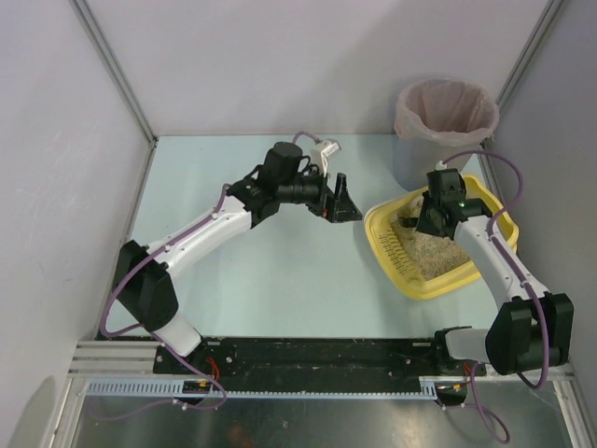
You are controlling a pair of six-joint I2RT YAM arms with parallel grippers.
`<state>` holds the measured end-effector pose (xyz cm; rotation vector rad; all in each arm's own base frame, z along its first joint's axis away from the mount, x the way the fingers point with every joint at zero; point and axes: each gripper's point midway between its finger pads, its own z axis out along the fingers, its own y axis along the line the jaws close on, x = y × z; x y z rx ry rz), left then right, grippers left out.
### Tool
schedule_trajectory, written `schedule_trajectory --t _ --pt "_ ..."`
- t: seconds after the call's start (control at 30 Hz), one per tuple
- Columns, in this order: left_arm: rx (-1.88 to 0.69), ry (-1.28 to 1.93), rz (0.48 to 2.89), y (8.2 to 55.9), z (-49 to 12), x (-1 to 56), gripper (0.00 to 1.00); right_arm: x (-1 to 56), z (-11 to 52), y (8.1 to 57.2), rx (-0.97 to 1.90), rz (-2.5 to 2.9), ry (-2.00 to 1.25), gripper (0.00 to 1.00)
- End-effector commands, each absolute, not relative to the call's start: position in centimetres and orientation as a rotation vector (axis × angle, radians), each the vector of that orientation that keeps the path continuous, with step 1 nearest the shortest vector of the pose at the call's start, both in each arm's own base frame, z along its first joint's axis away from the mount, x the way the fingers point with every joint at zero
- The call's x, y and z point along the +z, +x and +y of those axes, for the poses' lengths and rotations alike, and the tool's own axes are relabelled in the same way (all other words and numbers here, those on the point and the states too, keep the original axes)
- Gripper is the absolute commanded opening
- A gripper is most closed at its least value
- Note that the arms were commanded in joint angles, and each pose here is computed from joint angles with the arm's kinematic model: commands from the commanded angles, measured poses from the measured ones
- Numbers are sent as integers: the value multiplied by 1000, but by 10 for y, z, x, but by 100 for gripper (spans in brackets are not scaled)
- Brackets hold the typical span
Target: Clean the litter box
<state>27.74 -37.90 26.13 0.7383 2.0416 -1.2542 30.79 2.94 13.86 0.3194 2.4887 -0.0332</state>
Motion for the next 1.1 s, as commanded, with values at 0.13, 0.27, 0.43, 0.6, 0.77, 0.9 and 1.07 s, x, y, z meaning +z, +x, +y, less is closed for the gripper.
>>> schedule_trajectory --t 0.13,0.27,0.43,0.6,0.77,0.9,1.07 --pt "-1287 748 1938 275 -372 295 99 153 4 316 -196 2393 452 0" --pt "-1287 746 1935 275 -372 296 99 154 -2 325 -199 2342 476 0" --pt "-1289 748 1938 275 -372 295 99 143 0 337 -129 2321 465 0" --pt "-1292 750 1941 275 -372 294 99 138 3 343 -87 2273 462 0" --pt "-1306 755 1945 273 -373 293 99 134 3 340 -18 2198 451 0" --pt "-1316 759 1947 272 -374 293 99 135 5 335 46 2142 418 0" --pt "-1325 762 1953 271 -375 292 99 139 13 332 125 2079 361 0"
